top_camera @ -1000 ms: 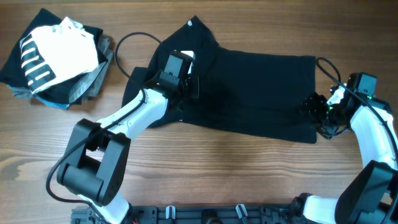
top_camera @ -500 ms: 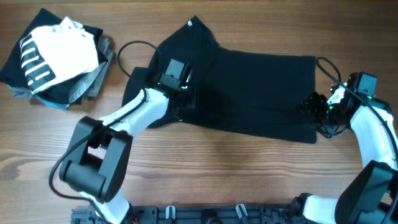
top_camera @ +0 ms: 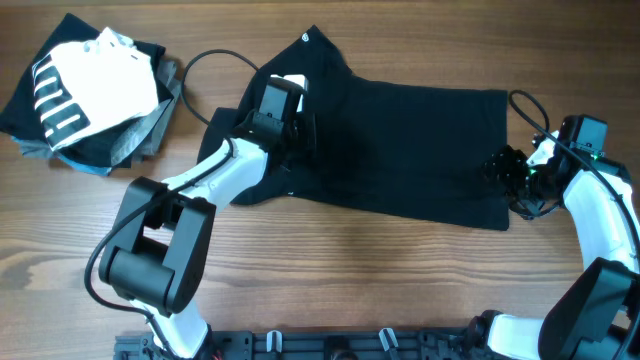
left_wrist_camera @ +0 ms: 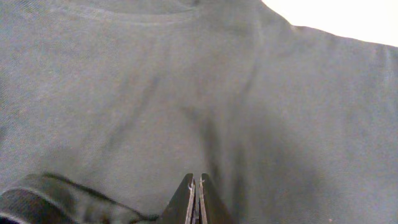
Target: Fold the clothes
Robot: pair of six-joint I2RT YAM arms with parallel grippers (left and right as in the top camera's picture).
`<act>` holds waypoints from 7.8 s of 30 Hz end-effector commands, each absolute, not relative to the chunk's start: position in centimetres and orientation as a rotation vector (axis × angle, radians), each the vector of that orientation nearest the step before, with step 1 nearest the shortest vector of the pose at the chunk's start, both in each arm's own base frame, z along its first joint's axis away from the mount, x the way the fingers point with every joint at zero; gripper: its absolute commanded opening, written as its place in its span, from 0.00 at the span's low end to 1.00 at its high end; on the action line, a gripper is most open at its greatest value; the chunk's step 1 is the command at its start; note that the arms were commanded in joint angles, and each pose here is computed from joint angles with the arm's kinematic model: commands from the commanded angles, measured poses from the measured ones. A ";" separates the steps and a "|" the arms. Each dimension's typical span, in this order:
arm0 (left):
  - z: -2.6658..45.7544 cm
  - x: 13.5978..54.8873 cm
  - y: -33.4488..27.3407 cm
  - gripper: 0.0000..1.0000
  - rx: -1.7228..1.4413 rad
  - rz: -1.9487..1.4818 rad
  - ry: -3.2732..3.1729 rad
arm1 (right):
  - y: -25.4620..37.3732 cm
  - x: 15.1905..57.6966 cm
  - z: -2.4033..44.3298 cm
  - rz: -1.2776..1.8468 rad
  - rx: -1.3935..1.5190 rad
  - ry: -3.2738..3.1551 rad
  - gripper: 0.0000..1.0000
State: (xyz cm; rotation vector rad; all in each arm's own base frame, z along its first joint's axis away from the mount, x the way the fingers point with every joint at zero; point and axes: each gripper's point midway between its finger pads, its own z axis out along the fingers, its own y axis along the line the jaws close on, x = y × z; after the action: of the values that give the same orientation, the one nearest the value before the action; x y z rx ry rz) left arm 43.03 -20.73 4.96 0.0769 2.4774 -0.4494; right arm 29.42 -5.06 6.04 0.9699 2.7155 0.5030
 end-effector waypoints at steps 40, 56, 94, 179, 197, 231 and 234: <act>8.7 39.5 -18.4 0.04 0.079 -0.475 2.579 | -5.5 30.4 6.3 0.481 0.927 2.691 0.85; -1.2 40.6 -17.6 0.04 0.052 -0.369 2.644 | -5.6 30.6 6.3 0.482 0.933 2.680 0.85; -2.7 32.0 0.6 0.04 -0.720 0.117 2.950 | -3.9 26.8 3.3 0.465 0.861 2.840 0.85; 5.0 44.5 -16.4 0.04 0.174 -0.406 2.406 | 1.7 30.8 5.6 0.802 0.464 2.649 0.55; 7.1 42.5 -16.2 0.67 0.199 -0.425 2.443 | 2.0 29.6 5.2 0.829 0.533 2.700 0.66; 7.6 45.7 -12.1 0.75 0.013 -0.402 2.369 | 0.5 21.2 -2.7 0.560 1.158 2.847 0.25; 7.8 45.4 -8.6 0.79 -0.043 -0.253 2.393 | 0.5 21.2 -2.7 0.560 1.158 2.846 0.26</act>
State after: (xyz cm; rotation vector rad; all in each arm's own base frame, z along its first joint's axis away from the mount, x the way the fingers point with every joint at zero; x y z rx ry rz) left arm 44.54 -11.92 5.01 -0.0251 2.4532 -0.3880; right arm 23.48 1.86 -0.30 1.1071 2.7678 0.7488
